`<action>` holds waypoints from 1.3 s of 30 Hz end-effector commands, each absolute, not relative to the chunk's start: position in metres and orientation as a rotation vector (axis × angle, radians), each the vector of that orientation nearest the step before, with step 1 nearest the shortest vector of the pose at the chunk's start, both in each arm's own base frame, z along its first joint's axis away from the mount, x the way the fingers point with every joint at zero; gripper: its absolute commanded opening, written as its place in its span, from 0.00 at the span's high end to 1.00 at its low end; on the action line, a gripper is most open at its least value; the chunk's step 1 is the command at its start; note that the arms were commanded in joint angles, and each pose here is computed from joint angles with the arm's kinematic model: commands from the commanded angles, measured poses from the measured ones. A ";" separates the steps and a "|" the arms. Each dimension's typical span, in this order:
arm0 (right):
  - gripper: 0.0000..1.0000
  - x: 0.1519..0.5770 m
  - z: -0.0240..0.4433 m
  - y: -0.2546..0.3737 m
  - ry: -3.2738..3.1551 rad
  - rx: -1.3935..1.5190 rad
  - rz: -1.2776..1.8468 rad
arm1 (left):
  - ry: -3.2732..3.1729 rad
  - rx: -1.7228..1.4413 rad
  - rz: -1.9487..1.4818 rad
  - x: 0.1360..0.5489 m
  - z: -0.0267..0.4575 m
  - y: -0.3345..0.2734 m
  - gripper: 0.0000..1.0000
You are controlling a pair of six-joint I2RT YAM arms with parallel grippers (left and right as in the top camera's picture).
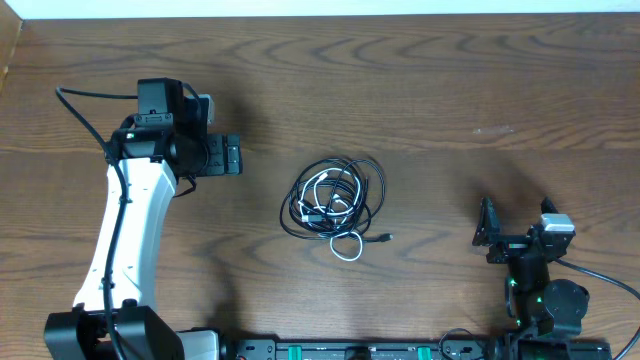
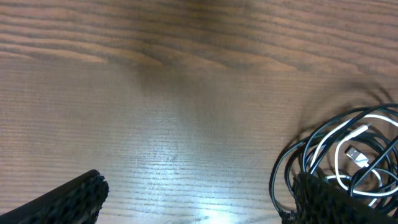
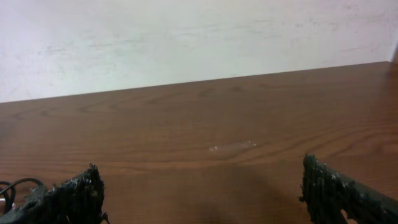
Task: Untangle cables
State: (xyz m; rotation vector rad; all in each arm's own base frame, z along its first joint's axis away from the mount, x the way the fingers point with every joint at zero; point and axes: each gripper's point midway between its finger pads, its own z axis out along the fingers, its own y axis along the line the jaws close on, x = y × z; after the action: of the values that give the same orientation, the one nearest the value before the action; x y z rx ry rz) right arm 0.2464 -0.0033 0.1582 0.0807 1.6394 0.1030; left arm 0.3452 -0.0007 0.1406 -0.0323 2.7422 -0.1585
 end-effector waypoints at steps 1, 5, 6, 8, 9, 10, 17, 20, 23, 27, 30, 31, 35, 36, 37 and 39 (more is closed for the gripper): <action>0.01 0.246 0.158 -0.005 1.639 0.077 0.085 | 2.746 -0.005 -0.168 0.347 0.138 -0.003 0.04; 0.01 0.246 0.158 -0.005 1.639 0.077 0.085 | 2.744 0.017 -0.171 0.348 0.138 -0.004 0.04; 0.01 0.246 0.158 -0.005 1.639 0.077 0.085 | 2.743 0.040 -0.178 0.348 0.138 -0.006 0.04; 0.01 0.246 0.158 -0.005 1.639 0.077 0.085 | 2.740 0.085 -0.203 0.348 0.138 -0.012 0.04; 0.01 0.246 0.158 -0.005 1.639 0.077 0.085 | 2.740 0.095 -0.206 0.348 0.138 -0.015 0.04; 0.01 0.246 0.158 -0.005 1.639 0.077 0.085 | 2.740 0.107 -0.207 0.348 0.138 -0.018 0.04; 0.01 0.246 0.158 -0.005 1.639 0.077 0.085 | 2.733 0.255 -0.222 0.345 0.138 -0.048 0.04; 0.01 0.246 0.158 -0.005 1.639 0.077 0.085 | 2.725 0.289 -0.228 0.345 0.138 -0.057 0.04; 0.01 0.246 0.158 -0.005 1.639 0.077 0.085 | 2.724 0.303 -0.232 0.345 0.138 -0.061 0.04; 0.01 0.246 0.158 -0.005 1.639 0.077 0.085 | 2.726 0.307 -0.239 0.343 0.138 -0.063 0.04; 0.01 0.246 0.158 -0.005 1.639 0.077 0.085 | 2.728 0.309 -0.240 0.343 0.138 -0.063 0.04; 0.01 0.246 0.158 -0.005 1.639 0.077 0.085 | 2.729 0.309 -0.240 0.343 0.138 -0.063 0.04; 0.01 0.246 0.158 -0.005 1.639 0.077 0.085 | 2.734 0.309 -0.240 0.342 0.138 -0.063 0.04; 0.01 0.246 0.158 -0.005 1.639 0.077 0.085 | 2.735 0.309 -0.240 0.341 0.137 -0.063 0.04; 0.01 0.246 0.158 -0.005 1.639 0.077 0.085 | 2.737 0.309 -0.240 0.341 0.137 -0.063 0.04; 0.01 0.246 0.158 -0.005 1.639 0.077 0.085 | 2.739 0.309 -0.241 0.341 0.137 -0.063 0.04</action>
State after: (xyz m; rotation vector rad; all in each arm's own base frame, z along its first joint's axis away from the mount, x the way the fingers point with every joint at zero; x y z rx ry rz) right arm 0.2464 -0.0033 0.1582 0.0807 1.6394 0.1030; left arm 0.3419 -0.0592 0.1400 0.2911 2.7272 -0.2183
